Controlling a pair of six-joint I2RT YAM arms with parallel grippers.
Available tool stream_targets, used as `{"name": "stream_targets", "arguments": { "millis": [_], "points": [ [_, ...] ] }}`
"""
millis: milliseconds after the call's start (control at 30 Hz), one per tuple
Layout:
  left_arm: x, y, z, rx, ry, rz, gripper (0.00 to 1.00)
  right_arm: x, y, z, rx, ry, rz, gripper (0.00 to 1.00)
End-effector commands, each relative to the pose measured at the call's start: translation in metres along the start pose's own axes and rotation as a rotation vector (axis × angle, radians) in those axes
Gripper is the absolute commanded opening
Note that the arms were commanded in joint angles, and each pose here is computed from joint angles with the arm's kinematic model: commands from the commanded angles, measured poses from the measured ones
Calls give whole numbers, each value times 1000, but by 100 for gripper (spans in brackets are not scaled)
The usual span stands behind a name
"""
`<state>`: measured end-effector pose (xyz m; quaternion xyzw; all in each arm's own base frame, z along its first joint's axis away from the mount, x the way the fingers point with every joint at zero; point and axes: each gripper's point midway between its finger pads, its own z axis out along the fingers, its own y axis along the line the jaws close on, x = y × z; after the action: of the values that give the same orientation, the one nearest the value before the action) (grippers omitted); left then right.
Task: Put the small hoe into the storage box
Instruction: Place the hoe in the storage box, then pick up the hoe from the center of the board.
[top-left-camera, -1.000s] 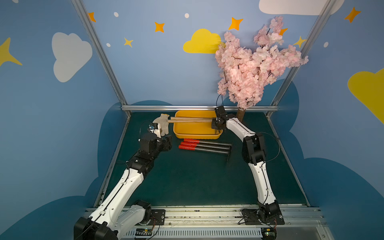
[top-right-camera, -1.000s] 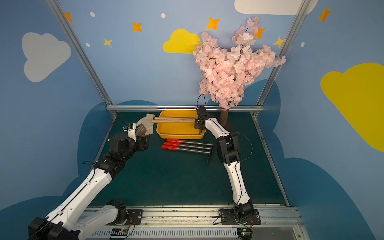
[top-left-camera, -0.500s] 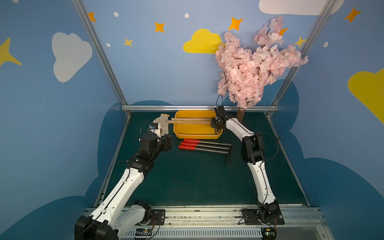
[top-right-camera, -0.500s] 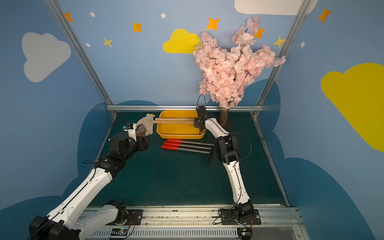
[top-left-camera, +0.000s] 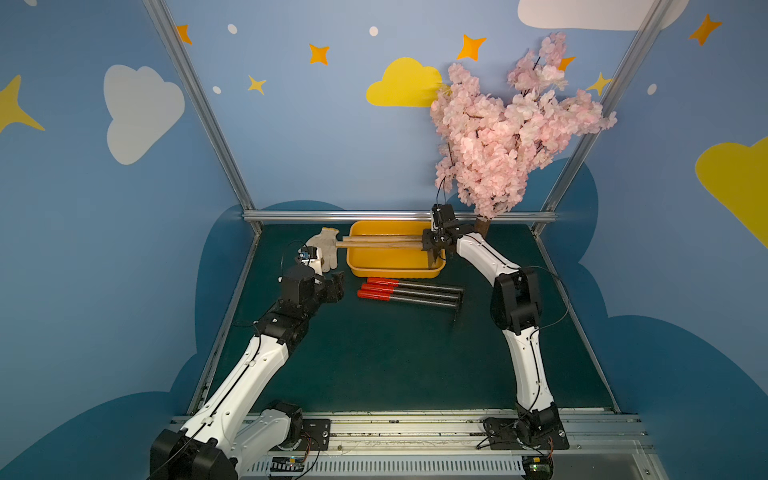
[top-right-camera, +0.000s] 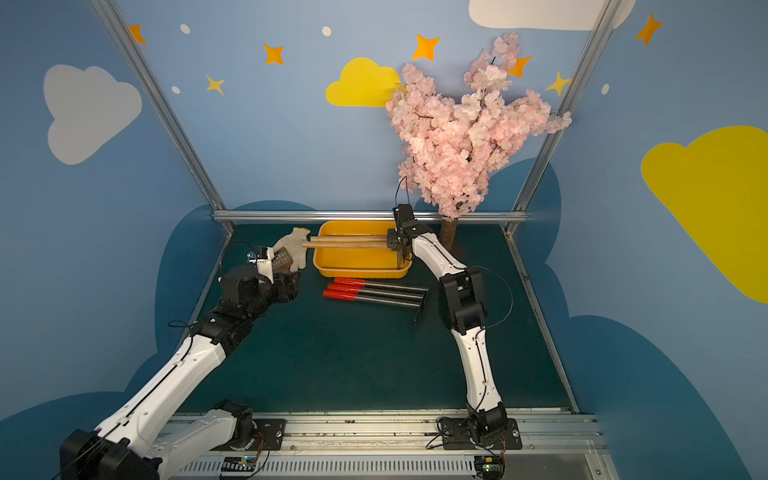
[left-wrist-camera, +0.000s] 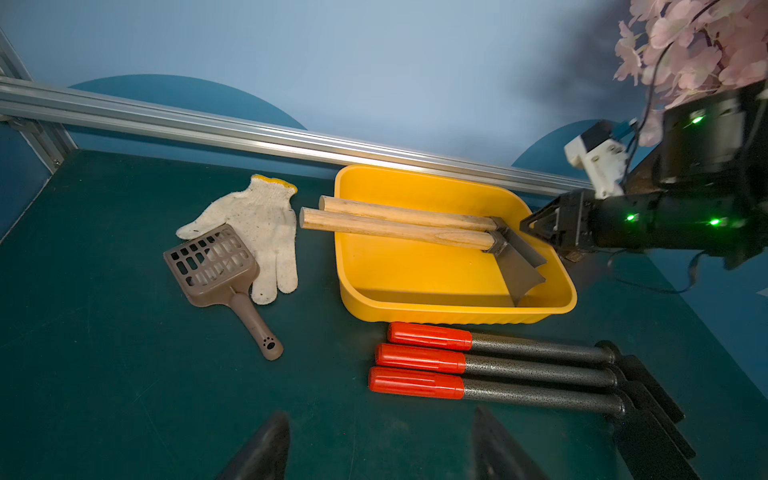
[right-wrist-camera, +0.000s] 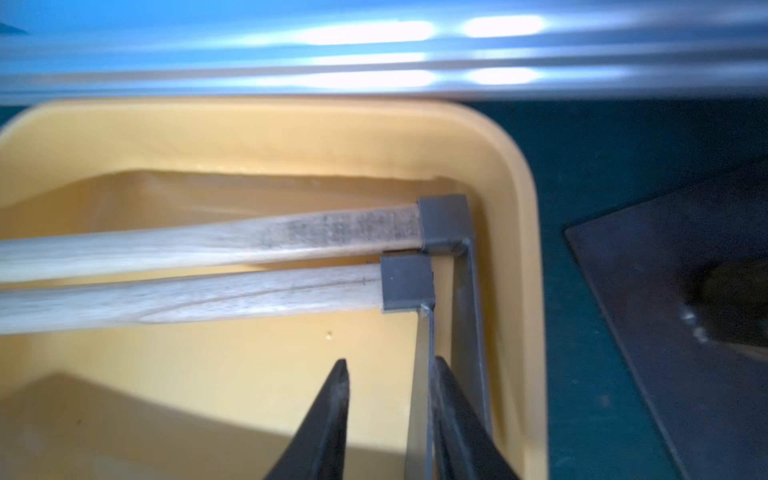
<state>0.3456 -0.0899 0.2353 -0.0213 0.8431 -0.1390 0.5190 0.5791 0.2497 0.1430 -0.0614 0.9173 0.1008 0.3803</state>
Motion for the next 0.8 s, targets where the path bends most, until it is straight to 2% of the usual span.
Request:
{"name": "stream_targets", "arguments": {
  "millis": [0, 100, 167, 300, 367, 467, 533, 633, 767],
  "points": [
    [1, -1, -1, 16, -7, -13, 70, -49, 7, -56, 4, -130, -56, 34],
    [1, 0, -4, 17, -14, -20, 70, -47, 19, -81, -28, -135, -122, 34],
    [3, -1, -5, 26, -18, -29, 70, -33, 39, -96, -113, -102, -203, 34],
    [7, -5, -4, 68, -16, -61, 70, 25, 83, -126, -426, 58, -369, 33],
    [12, -7, -3, 97, -17, -83, 70, 63, 94, -143, -503, 159, -439, 31],
    [20, -11, 2, 155, -12, -119, 70, 111, 90, -153, -468, 268, -547, 30],
    [25, -16, 7, 194, 3, -136, 70, 134, 84, -157, -438, 337, -553, 29],
    [32, -21, 13, 234, 11, -153, 70, 165, 79, -163, -405, 416, -606, 29],
    [35, -28, 18, 276, 34, -155, 70, 198, 66, -153, -313, 495, -691, 31]
  ]
}}
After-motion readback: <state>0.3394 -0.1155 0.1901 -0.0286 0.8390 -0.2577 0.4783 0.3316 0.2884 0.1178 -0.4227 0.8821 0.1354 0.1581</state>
